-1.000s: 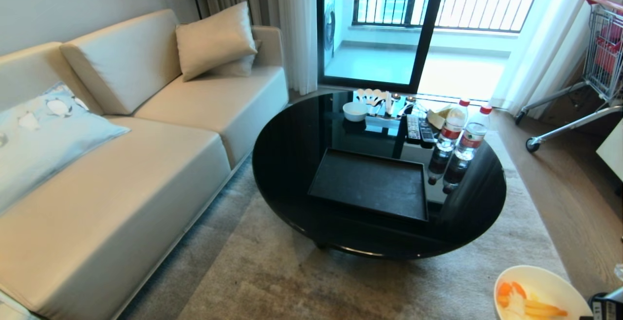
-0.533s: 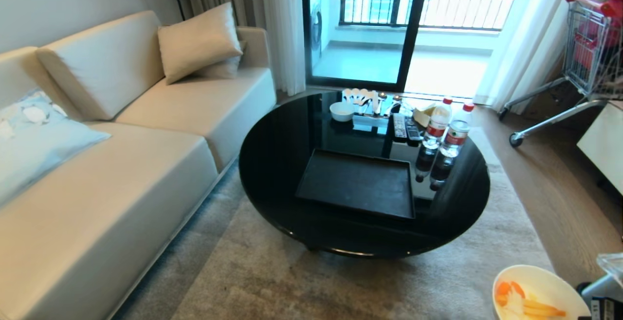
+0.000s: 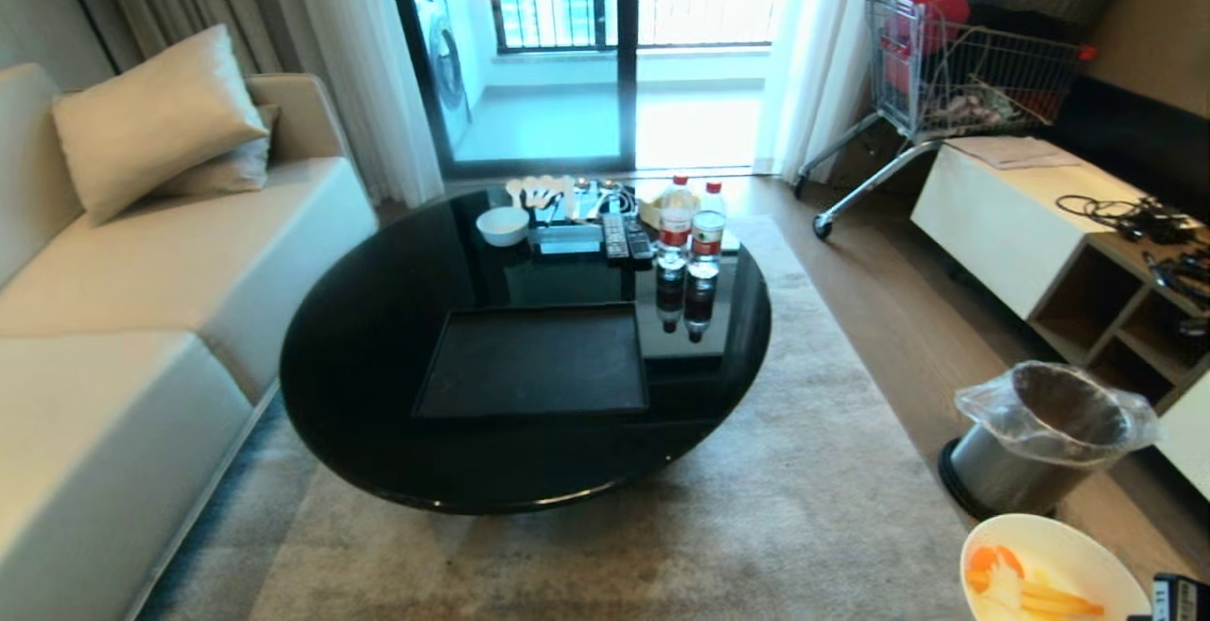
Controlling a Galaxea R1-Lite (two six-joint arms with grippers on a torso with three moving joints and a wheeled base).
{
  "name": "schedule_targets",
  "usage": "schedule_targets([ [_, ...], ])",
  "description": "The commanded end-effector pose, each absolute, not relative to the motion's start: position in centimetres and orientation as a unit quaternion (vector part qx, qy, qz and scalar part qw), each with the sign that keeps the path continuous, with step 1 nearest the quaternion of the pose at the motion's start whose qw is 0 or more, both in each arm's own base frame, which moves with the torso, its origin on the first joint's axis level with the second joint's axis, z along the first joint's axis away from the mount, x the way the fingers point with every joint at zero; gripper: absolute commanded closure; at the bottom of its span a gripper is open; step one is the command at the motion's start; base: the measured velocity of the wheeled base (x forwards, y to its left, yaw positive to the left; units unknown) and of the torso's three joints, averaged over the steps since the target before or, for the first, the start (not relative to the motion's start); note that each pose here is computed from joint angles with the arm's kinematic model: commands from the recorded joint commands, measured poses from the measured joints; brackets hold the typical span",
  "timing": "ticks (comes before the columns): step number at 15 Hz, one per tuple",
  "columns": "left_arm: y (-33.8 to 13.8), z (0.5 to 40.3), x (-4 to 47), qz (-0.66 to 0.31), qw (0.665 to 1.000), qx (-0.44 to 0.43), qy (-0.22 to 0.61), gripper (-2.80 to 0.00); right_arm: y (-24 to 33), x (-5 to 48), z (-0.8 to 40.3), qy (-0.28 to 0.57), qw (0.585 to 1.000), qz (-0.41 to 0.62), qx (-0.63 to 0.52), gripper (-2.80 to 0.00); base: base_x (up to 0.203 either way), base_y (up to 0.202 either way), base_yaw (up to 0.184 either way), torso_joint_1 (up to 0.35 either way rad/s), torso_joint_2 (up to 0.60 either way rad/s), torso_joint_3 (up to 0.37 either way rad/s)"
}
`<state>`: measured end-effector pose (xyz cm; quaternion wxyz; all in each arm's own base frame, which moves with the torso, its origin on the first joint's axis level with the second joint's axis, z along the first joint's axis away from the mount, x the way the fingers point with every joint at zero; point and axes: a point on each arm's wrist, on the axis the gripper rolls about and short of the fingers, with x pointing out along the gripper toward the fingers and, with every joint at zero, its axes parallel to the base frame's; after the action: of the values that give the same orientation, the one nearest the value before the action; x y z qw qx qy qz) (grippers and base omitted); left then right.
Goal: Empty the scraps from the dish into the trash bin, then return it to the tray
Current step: Move the bowl over the trash can
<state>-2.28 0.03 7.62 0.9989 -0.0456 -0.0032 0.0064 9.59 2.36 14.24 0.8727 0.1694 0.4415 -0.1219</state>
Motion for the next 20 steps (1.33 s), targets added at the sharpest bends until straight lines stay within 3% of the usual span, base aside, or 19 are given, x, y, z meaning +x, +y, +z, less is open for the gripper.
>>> schedule_targets([
  [1, 0.03, 7.61, -2.28, 0.007, 0.999, -0.046, -0.003, 0.00, 2.35, 9.57, 14.23, 0.441, 0.872, -0.125, 0.172, 0.00, 0.001, 0.010, -0.165, 0.002, 0.00, 0.007],
  [20, 0.03, 7.61, -2.28, 0.007, 0.999, -0.046, -0.003, 0.00, 1.91, 9.49, 14.22, 0.434, 0.866, -0.154, 0.193, 0.00, 0.001, 0.011, -0.166, 0.002, 0.00, 0.004],
])
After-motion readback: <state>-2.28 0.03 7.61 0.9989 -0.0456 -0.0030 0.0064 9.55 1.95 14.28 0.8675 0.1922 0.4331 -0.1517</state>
